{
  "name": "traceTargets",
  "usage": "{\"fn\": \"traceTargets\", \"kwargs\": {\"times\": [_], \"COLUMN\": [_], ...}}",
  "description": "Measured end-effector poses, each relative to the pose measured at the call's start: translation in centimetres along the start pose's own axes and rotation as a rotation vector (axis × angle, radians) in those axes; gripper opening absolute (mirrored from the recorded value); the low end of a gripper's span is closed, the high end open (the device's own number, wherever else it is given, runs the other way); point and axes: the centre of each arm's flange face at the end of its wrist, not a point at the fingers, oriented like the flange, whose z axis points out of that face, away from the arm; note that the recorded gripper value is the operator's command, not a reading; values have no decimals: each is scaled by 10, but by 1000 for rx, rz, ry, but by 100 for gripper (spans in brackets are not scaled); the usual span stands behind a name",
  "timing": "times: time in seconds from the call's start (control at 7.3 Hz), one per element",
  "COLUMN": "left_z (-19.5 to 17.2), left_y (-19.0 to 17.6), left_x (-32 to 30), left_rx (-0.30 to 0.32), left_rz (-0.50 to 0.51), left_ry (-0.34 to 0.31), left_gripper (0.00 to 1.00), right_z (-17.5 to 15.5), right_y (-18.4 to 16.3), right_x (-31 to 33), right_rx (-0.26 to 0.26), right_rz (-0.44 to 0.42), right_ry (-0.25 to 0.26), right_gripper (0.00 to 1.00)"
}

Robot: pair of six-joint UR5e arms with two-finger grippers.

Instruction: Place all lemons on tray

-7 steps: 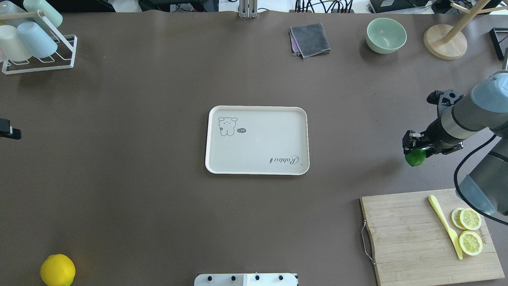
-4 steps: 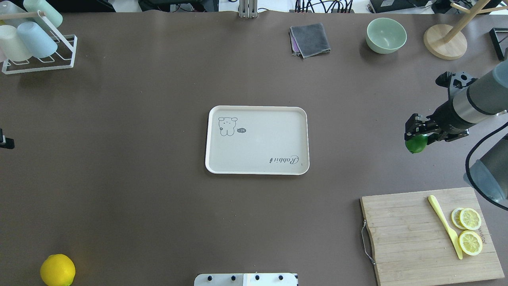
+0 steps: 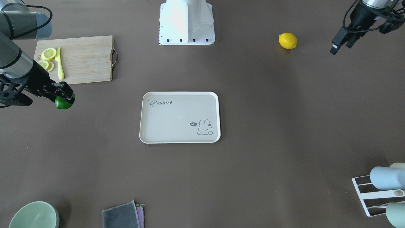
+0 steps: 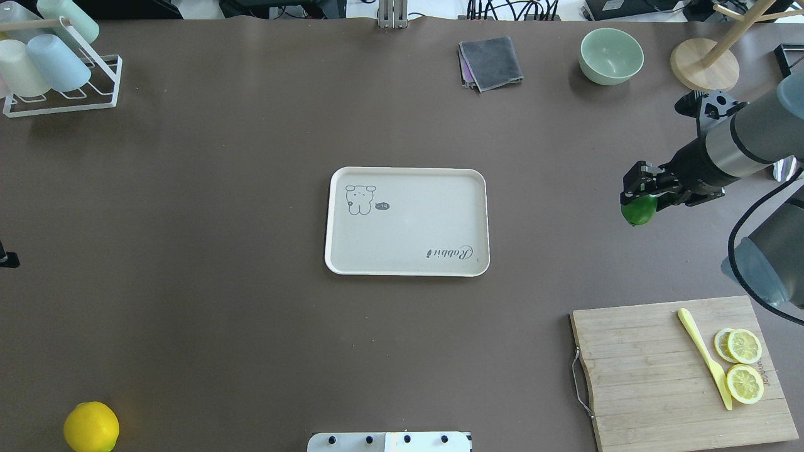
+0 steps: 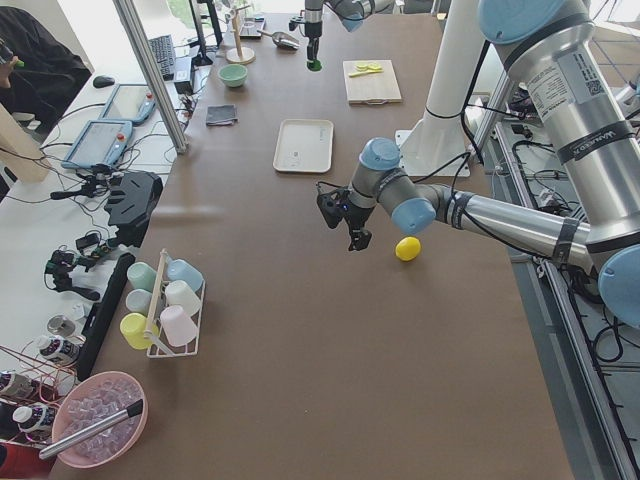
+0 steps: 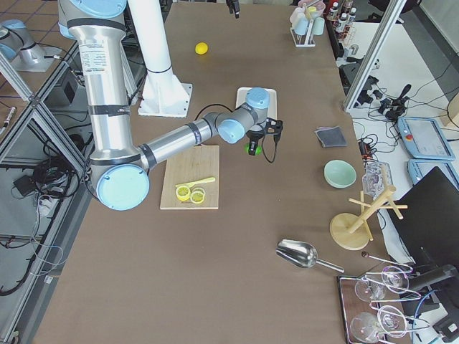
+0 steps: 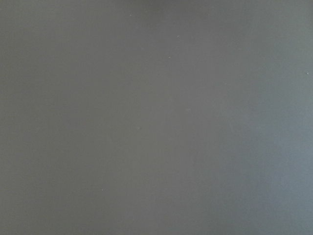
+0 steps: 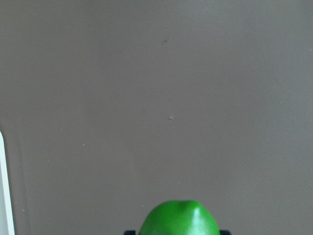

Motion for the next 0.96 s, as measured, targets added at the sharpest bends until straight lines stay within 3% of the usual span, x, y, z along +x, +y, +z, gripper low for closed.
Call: {"fn": "traceTargets", "kwargs": {"times": [0.41, 0.96], "left_z": [37, 74], "left_y": [51, 121], "left_x": [5, 29], "left_rx": [0, -46], "left_rz": [-92, -129], "left_ry": [-37, -46], "left_gripper": [98, 98], "right_z": [1, 2], "right_y": [5, 7], "right_x": [-23, -26], "right_rx": [-3, 0], "right_rz": [-35, -47], "right_ry": [-22, -22], "right_gripper": [0, 0]}}
